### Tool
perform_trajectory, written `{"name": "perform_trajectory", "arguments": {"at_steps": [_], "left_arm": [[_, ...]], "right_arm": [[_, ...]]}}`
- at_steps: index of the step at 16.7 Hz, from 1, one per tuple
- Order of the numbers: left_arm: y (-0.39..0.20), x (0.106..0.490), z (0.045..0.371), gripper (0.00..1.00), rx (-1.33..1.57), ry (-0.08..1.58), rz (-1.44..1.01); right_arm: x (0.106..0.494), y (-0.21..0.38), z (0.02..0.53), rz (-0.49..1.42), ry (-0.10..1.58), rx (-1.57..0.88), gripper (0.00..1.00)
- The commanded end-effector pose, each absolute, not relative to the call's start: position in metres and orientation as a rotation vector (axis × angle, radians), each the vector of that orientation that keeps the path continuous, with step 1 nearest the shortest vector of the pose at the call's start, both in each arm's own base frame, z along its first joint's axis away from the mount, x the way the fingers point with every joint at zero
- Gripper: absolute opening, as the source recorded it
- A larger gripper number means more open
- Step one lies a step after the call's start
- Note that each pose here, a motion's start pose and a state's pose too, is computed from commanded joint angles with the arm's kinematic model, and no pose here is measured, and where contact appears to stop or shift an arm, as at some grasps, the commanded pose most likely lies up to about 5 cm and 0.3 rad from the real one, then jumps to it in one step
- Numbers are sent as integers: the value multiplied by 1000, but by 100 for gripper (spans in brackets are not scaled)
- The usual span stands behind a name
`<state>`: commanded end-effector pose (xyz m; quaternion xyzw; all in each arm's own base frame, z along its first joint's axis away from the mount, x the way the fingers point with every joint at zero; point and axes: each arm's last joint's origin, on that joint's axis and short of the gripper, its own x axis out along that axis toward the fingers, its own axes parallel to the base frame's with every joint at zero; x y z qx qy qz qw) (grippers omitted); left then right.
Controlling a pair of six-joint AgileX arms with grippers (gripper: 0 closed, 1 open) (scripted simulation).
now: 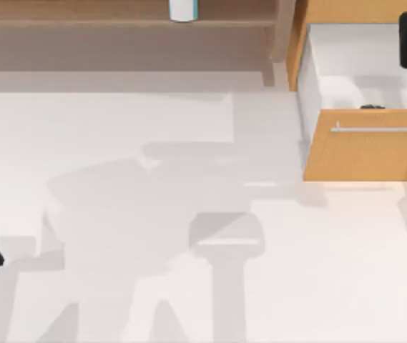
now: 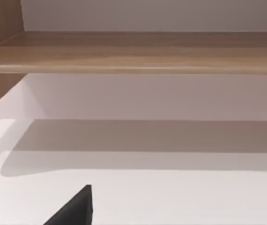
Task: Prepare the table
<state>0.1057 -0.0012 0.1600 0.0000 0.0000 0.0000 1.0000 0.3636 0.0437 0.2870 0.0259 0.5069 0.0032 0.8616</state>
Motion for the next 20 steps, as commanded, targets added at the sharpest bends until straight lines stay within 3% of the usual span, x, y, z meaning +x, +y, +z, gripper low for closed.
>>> {"name": "perform_trajectory", "arguments": {"at_steps": [4, 8, 20], "left_arm": [[-1, 106, 160, 100, 0, 0, 0], [-1, 106, 160, 100, 0, 0, 0], [-1, 106, 160, 100, 0, 0, 0]], "right_arm": [[434, 62, 228, -21, 1309, 41, 100], [470, 72, 183, -48, 1443, 41, 100], [483, 72, 165, -59, 1471, 51, 100]]}}
